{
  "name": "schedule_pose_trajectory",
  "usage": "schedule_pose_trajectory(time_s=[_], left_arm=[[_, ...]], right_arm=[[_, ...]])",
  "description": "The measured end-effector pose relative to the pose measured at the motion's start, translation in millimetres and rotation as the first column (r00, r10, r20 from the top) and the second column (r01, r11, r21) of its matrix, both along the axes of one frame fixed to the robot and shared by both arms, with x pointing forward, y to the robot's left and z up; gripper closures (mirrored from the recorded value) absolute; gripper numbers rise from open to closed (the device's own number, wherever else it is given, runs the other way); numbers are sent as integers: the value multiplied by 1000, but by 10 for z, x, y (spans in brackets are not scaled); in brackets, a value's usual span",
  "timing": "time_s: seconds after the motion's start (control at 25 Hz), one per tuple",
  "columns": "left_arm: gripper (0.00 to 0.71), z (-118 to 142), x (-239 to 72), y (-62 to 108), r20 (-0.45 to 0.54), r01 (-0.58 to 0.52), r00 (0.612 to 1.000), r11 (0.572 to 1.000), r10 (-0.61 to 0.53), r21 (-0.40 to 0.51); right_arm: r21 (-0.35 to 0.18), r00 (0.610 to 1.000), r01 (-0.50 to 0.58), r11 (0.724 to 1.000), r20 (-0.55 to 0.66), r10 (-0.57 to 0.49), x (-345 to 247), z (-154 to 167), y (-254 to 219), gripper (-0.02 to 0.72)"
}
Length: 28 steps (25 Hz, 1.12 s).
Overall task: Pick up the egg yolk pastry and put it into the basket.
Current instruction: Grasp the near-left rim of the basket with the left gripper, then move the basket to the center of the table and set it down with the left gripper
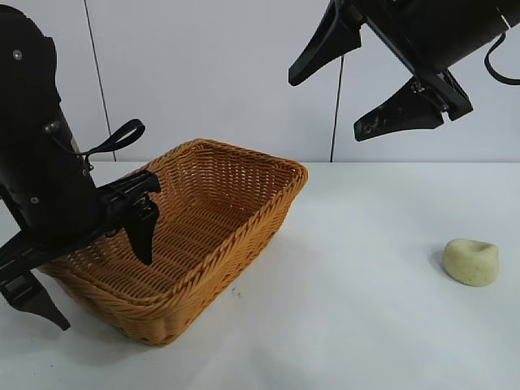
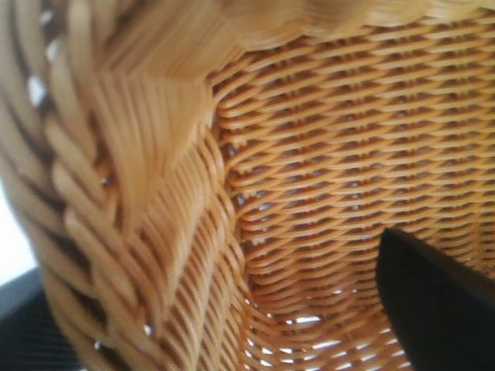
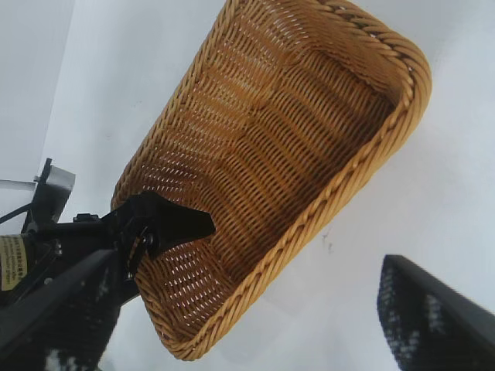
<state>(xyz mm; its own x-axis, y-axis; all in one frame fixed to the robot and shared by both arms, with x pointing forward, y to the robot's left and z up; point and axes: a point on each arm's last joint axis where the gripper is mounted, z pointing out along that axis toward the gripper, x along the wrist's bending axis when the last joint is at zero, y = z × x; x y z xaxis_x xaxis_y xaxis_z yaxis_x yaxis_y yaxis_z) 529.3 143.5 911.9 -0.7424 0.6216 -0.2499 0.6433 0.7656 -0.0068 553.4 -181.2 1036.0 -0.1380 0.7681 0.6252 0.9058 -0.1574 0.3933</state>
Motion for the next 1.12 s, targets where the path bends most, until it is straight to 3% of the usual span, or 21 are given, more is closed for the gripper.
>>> schedule_pose_trajectory(time_s=[0.12,0.36,0.52,0.88,1.12], left_arm=[[118,-4,-15,6,-17,2,1000,1000,-1,7],[429,-12,-43,18,-47,0,999,1000,1,19],[573,-17,-53,23,-63,-41,997,999,42,15],[605,1,-27,36,-47,-51,998,999,51,0],[616,162,108,324,11,24,1000,999,-24,-43]], right_arm=[[0,1000,0,1000,0,0,0,0,0,58],[0,1000,0,1000,0,0,0,0,0,58],[1,1000,0,1000,-1,0,-1,0,1,58],[1,1000,0,1000,-1,0,-1,0,1,59],[2,1000,0,1000,-1,0,-1,1,1,59]])
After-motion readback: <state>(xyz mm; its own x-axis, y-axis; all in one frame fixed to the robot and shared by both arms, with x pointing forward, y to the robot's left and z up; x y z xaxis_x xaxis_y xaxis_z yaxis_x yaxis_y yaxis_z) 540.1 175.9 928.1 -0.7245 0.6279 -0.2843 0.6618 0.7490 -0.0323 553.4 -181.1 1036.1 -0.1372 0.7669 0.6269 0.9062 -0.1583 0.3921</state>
